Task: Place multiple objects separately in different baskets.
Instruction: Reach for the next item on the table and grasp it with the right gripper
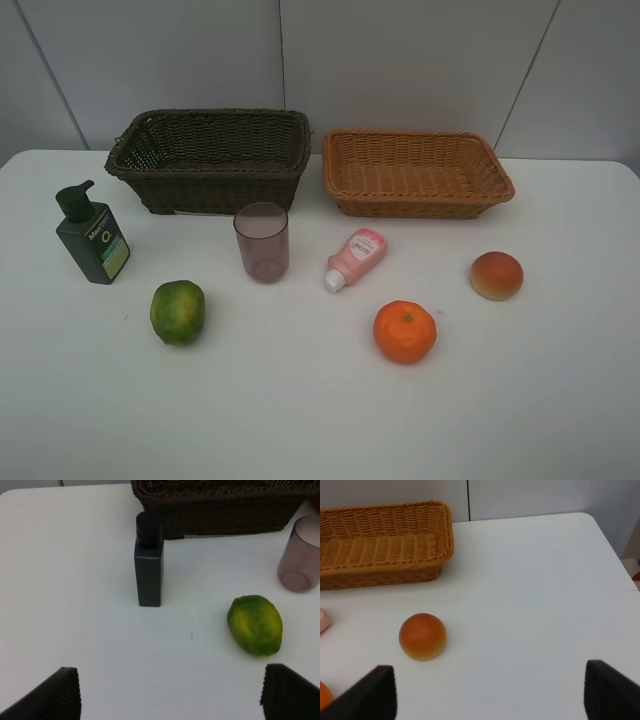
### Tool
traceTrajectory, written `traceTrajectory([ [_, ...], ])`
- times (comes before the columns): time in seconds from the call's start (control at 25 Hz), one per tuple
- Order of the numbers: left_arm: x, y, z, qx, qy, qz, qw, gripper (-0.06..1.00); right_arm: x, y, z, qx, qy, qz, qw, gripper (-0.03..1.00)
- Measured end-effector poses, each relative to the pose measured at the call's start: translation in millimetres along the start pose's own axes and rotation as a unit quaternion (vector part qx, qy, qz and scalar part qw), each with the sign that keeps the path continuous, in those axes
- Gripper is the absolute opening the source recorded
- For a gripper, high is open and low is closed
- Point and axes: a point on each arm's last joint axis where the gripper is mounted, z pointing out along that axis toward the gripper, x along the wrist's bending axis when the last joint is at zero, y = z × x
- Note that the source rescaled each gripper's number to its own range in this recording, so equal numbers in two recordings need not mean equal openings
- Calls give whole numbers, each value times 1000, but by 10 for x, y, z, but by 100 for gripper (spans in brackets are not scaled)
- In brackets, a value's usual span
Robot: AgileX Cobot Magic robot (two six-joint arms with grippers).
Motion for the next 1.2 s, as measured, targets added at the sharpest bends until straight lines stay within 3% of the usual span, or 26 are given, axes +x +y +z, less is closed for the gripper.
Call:
traceTrajectory([
  [0.44,0,0,0,0,0,0,1000,94,2,8,15,5,0,-1,1000,57],
  [0.68,0,0,0,0,0,0,1000,94,29,315,82,28,4,1,1000,57],
  [0.88,0,0,0,0,0,0,1000,94,118,621,391,99,30,-38,994,57],
  [1.08,0,0,0,0,0,0,1000,94,256,837,910,178,23,-69,981,59],
  [1.2,0,0,0,0,0,0,1000,94,364,893,1277,229,27,-75,970,73],
])
